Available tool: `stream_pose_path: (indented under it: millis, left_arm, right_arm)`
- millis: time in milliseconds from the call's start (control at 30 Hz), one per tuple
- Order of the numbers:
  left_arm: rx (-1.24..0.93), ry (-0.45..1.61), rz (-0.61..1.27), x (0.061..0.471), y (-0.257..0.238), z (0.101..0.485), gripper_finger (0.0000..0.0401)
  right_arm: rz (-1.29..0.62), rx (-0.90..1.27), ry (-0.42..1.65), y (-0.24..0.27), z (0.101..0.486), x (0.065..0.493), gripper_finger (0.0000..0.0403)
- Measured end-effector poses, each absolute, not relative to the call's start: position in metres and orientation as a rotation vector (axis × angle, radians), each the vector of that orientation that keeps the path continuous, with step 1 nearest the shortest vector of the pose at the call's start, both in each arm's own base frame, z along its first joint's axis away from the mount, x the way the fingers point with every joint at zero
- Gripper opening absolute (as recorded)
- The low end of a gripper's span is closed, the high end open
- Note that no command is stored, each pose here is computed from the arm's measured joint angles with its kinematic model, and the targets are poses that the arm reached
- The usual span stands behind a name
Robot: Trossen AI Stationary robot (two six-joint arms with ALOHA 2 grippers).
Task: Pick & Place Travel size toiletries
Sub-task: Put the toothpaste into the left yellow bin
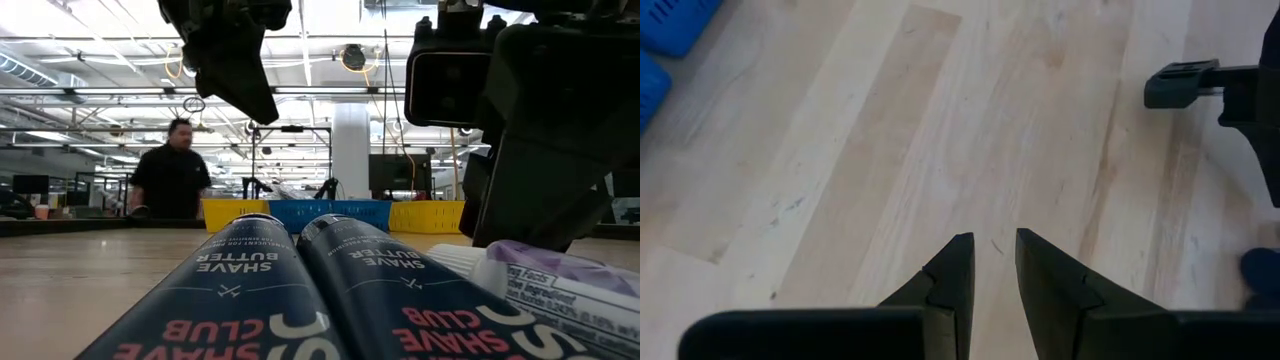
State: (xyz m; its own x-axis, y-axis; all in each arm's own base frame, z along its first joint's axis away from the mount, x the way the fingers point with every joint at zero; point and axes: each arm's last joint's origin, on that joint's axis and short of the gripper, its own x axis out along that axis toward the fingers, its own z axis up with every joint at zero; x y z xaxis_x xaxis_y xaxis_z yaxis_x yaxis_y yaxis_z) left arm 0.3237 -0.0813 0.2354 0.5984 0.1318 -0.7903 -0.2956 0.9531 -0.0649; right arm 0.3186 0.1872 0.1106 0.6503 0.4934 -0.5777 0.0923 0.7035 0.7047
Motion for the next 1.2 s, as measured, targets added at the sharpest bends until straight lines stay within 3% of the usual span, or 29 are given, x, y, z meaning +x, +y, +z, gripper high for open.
stream_pose_path:
  millis: [333, 667, 1200]
  left_arm:
    - [-0.197, 0.897, 0.25, 0.324, -0.081, 0.235, 0.0077]
    - [-0.196, 0.897, 0.25, 0.324, -0.081, 0.235, 0.0077]
    - [-0.196, 0.898, 0.25, 0.324, -0.081, 0.235, 0.0077]
  right_arm:
    - [0.275, 0.8, 0.819, 0.188, 0.113, 0.321, 0.0096]
    - [0.264, 0.81, 0.822, 0.188, 0.105, 0.323, 0.0142]
    - [0.223, 0.776, 0.881, 0.186, 0.098, 0.319, 0.014]
